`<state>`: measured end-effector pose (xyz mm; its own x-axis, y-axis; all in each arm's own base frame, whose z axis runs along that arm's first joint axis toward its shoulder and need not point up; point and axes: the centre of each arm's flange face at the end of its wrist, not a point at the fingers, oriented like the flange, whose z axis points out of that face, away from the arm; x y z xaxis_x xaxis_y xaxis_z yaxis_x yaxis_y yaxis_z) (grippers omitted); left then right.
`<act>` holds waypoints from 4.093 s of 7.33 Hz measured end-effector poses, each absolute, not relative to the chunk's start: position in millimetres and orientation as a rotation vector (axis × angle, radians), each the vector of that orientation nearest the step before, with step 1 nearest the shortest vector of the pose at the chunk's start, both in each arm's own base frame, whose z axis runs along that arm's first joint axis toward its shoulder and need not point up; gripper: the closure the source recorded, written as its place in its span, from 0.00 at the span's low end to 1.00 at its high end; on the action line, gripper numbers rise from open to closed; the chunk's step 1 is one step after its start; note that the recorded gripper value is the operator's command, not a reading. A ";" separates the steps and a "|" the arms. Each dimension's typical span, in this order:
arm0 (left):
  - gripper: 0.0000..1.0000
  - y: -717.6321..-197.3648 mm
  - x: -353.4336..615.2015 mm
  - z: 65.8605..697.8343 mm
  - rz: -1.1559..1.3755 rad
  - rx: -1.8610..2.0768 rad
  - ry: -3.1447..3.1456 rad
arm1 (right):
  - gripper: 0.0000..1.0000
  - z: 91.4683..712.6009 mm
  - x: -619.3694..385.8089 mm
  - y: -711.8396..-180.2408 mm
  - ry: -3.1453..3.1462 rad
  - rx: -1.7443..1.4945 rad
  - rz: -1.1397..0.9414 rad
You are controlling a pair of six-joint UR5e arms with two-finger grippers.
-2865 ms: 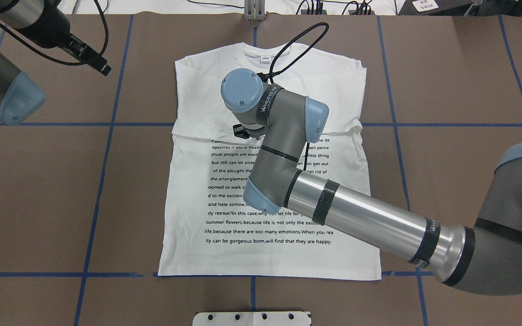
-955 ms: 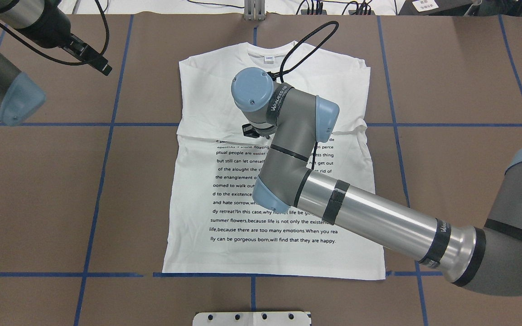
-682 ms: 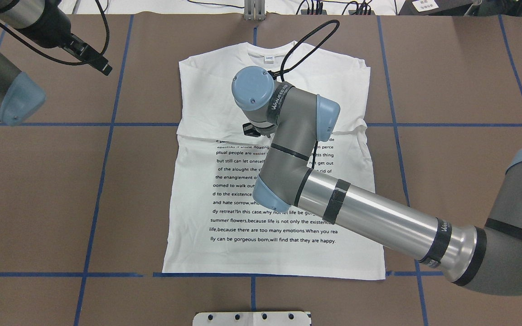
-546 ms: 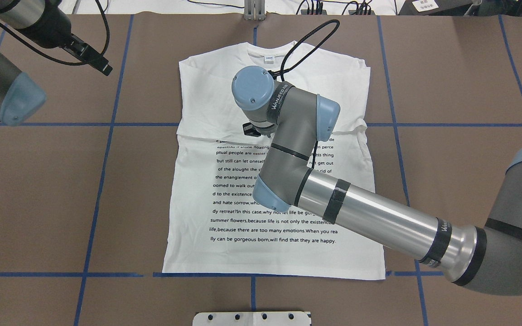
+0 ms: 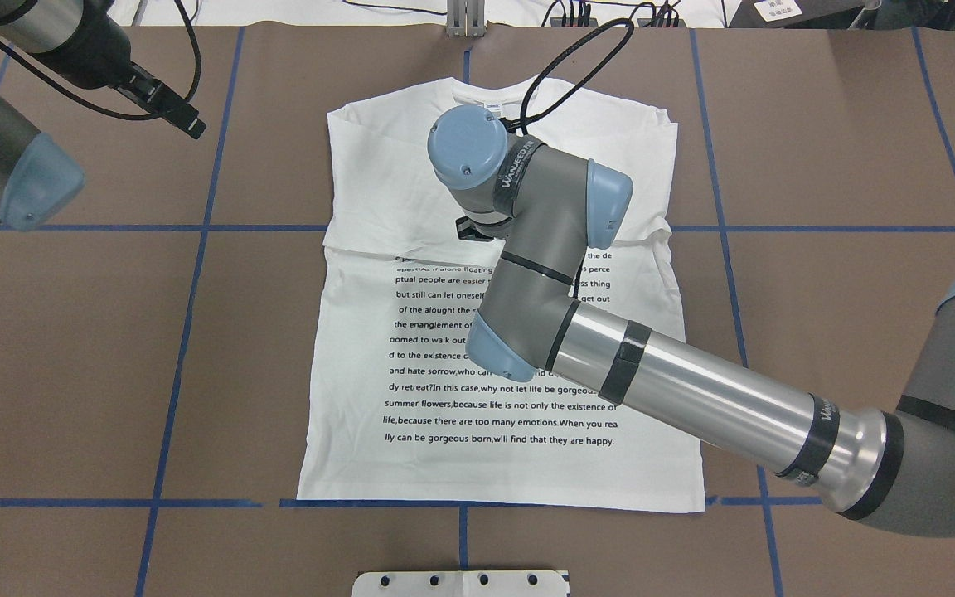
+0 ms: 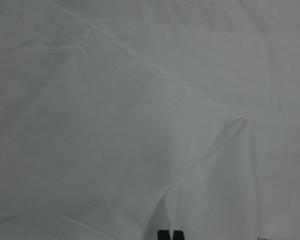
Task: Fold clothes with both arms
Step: 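Release the sleeve and lift the right gripper away from the shirt, then lower both grippers to the shirt hem corners nearest the robot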
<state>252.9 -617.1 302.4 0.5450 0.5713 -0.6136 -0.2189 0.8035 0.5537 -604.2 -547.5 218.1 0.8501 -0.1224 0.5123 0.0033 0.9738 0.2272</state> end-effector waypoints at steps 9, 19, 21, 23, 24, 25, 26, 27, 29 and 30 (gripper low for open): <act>0.00 -616.7 253.5 303.4 0.488 0.443 0.877 | 0.00 311.2 -492.7 -574.7 -0.464 0.267 -0.150; 0.00 -447.1 279.9 323.1 0.136 0.328 1.073 | 0.00 288.0 -385.7 -385.4 -0.832 0.145 0.052; 0.00 -389.3 316.4 343.5 0.056 0.284 1.168 | 0.00 316.1 -394.4 -316.0 -0.928 0.159 0.115; 0.00 -332.0 374.0 350.3 -0.030 0.209 1.197 | 0.00 347.6 -401.2 -267.7 -0.982 0.170 0.155; 0.03 -308.0 397.4 350.5 -0.061 0.173 1.202 | 0.00 359.0 -398.9 -255.8 -0.993 0.169 0.161; 0.11 -291.1 416.2 349.4 -0.091 0.144 1.205 | 0.00 364.2 -397.1 -250.9 -0.999 0.170 0.163; 0.13 -281.6 432.2 348.0 -0.112 0.122 1.208 | 0.00 366.2 -396.4 -249.0 -1.000 0.170 0.163; 0.13 -273.8 446.6 348.9 -0.113 0.104 1.205 | 0.00 367.0 -396.2 -248.4 -1.000 0.170 0.163; 0.14 -253.6 468.4 352.1 -0.081 0.070 1.197 | 0.00 367.5 -396.2 -248.1 -1.000 0.170 0.163; 0.14 -246.9 473.4 354.9 -0.069 0.060 1.191 | 0.00 367.5 -396.1 -248.1 -1.000 0.170 0.164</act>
